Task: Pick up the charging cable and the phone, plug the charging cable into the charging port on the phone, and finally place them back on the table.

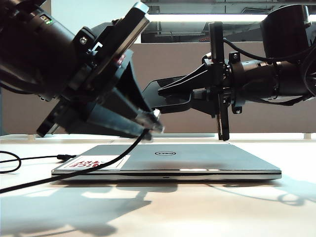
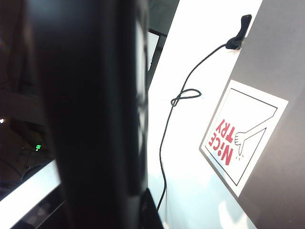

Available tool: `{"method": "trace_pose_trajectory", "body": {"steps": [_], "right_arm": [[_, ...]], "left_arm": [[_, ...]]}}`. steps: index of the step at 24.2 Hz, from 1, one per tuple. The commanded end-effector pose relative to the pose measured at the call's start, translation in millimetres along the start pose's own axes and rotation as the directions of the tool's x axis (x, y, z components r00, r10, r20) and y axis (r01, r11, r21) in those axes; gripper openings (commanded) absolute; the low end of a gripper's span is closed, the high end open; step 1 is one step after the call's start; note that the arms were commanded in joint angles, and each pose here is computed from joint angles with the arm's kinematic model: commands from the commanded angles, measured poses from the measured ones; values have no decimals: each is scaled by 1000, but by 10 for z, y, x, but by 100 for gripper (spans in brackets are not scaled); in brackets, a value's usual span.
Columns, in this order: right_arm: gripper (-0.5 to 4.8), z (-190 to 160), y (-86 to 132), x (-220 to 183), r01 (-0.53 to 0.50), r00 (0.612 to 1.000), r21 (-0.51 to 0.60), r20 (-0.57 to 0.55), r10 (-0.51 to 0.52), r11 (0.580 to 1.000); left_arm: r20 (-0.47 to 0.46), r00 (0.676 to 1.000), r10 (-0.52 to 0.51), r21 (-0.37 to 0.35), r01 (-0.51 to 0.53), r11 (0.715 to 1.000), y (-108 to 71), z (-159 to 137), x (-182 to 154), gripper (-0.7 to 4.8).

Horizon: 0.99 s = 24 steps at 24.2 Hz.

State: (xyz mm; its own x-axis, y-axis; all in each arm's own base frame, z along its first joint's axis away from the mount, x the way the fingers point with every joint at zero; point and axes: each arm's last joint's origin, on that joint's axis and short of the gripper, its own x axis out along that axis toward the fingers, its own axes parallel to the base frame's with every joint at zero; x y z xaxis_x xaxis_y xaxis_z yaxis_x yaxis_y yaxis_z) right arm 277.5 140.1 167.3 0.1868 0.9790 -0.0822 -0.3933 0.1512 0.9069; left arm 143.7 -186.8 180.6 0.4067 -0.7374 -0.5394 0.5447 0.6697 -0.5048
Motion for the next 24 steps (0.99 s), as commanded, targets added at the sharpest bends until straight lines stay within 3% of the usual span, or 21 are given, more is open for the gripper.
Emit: {"method": "trace_pose_trajectory", "body": {"steps": [1, 15, 16, 17, 18, 19, 24], "right_arm": [[-3, 37, 74, 5, -32, 999, -49, 5, 33, 998], [-3, 29, 96, 24, -48, 999, -88, -3, 48, 995], [-3, 37, 96, 19, -45, 999, -95, 8, 46, 994], [-3, 41, 95, 16, -41, 999, -96, 15, 42, 995], [-3, 44, 93, 12, -38, 999, -98, 19, 40, 994], [-3, 45, 93, 12, -36, 999, -103, 22, 39, 994], [-5, 135, 45, -122, 1, 996, -108, 84, 8, 994]], "left_arm": [[12, 1000, -9, 6, 9, 1000, -17, 17, -4, -7], [62, 997, -39, 5, 38, 999, -40, 65, 7, -6], [62, 997, -39, 5, 38, 999, -40, 65, 7, 5], [62, 997, -39, 6, 38, 999, -41, 65, 7, 55], [60, 998, -37, 5, 37, 999, -39, 63, 7, 160], [57, 998, -36, 5, 36, 999, -39, 61, 6, 188], [55, 998, -33, 5, 33, 999, -70, 85, -103, 181]]}}
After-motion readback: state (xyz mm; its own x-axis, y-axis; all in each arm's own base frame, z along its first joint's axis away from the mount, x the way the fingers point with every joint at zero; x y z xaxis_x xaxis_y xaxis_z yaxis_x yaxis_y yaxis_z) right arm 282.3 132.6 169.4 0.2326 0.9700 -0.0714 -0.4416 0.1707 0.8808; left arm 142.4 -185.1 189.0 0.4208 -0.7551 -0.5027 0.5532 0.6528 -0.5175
